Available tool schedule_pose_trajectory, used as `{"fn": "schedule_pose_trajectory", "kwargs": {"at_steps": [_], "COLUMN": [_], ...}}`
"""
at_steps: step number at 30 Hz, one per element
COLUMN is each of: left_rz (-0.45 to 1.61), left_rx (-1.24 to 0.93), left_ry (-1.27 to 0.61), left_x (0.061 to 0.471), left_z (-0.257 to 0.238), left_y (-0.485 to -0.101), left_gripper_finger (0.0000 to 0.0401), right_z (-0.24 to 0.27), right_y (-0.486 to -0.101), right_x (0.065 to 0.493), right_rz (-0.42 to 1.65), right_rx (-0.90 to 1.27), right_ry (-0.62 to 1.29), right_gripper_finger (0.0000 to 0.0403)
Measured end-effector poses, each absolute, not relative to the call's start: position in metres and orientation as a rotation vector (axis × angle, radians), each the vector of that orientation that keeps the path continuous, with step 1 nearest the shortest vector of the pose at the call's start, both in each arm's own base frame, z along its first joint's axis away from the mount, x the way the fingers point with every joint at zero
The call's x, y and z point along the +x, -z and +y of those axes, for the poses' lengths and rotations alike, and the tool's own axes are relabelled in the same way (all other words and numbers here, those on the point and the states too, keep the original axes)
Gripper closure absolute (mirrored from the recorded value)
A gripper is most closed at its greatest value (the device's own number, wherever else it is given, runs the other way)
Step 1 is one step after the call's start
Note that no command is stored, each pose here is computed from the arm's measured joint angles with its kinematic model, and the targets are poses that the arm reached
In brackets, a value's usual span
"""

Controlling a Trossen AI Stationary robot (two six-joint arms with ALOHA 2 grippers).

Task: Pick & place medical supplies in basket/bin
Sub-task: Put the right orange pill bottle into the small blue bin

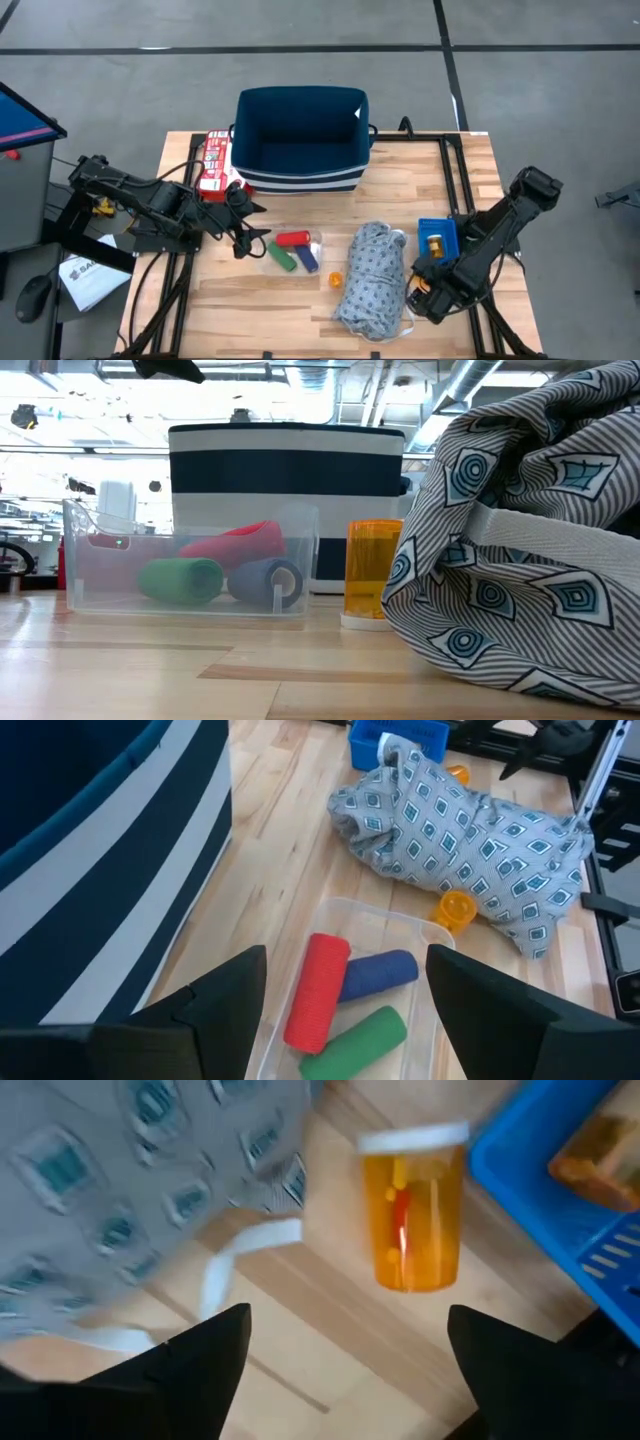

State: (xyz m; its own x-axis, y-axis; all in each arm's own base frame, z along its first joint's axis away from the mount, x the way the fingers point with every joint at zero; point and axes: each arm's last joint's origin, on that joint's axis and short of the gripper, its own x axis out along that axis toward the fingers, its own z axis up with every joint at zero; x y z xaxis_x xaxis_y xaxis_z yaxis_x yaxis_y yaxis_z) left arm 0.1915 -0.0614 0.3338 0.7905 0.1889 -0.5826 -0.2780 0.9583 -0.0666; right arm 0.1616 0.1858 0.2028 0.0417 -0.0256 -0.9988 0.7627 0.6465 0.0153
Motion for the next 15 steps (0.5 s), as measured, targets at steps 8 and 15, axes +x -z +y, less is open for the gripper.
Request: {"fn": "schedule_pose_trajectory", "kwargs": {"at_steps": [8,15], "left_rz": [0.612,0.609], "left_rx": [-0.155,-0.162], "left_ry": [-0.246,-0.245], "left_x": [0.192,0.192], "left_z": [-0.062,-0.062], "left_y": [-0.334,-0.334], "left_gripper_finger": [0.0134,0.0134], "right_z": [0.191,0.194], "right_y": [-0.183,-0.169], "right_x": [0.165,0.167], "right_rz": [1.478,1.491], "right_rx": [0.598,0.516], "right_ry": [0.754,0.782], "right_gripper_finger": [0.0071,0.0073]}}
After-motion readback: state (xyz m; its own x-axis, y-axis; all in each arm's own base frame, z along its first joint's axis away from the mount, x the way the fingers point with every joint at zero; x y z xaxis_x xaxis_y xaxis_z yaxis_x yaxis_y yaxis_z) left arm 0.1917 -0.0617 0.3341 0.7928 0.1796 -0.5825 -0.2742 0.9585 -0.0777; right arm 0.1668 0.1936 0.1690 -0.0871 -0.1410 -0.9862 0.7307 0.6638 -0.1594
